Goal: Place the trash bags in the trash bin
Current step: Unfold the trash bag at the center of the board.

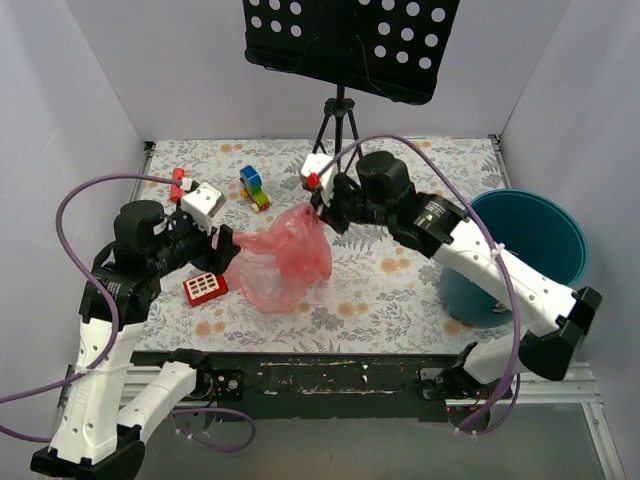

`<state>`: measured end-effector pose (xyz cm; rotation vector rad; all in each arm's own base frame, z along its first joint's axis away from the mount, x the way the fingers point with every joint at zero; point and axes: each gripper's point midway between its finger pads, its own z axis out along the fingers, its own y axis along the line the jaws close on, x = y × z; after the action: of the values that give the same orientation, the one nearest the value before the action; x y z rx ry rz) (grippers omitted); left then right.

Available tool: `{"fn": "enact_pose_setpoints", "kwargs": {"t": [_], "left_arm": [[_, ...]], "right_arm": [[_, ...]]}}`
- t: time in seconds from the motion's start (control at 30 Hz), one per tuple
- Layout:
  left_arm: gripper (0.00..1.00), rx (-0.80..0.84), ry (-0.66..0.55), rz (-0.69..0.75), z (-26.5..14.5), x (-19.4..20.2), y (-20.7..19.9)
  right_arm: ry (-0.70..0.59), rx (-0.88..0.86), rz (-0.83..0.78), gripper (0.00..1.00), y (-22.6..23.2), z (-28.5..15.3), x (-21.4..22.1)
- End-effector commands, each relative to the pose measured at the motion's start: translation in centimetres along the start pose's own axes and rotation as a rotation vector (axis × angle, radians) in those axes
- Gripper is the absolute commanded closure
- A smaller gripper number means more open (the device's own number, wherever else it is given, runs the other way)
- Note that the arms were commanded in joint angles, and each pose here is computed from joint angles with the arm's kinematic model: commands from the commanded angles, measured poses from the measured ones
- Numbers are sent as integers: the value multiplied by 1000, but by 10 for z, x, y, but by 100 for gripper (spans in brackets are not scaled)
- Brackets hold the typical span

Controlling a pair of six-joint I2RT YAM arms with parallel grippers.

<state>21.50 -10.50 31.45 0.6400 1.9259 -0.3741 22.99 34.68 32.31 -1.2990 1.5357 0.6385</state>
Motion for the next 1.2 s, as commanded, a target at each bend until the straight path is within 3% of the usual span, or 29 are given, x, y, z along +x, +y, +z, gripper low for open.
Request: {"fn": "enact_pose_setpoints", "kwargs": {"t": [0.0, 0.07, 0.13, 0.3, 0.43, 0.57, 0.77, 0.9, 0.97, 1.07, 1.17], "left_arm": [[26, 176, 51, 148, -24, 10, -30], [20, 213, -76, 238, -43, -14, -43], [12, 221, -96, 286, -52, -26, -44], [9, 236, -204, 383, -54, -62, -44], [9, 306, -210, 357, -27, -62, -45], [12, 228, -214, 240, 2, -72, -24], [11, 174, -175, 92, 44, -78, -1], [11, 171, -115, 138, 78, -59, -3], [12, 107, -104, 179, 96, -55, 2], [18, 149, -117, 231, 110, -65, -9], [38, 119, -98, 305, 120, -68, -8]], "right_arm": [[-63, 61, -33, 99, -28, 16, -50], [-61, 62, -45, 99, -34, 30, -55], [-46, 78, -45, 99, -43, 43, -57], [-2, 97, 31, 99, -56, 63, -68], [16, 153, 108, 99, -67, 68, -72], [45, 286, 230, 99, -91, 68, -62], [41, 362, 251, 99, -104, 66, -63], [28, 376, 258, 99, -107, 67, -66], [28, 371, 253, 99, -106, 67, -67], [47, 385, 244, 99, -108, 68, -61], [55, 383, 244, 99, -110, 69, -57]]}}
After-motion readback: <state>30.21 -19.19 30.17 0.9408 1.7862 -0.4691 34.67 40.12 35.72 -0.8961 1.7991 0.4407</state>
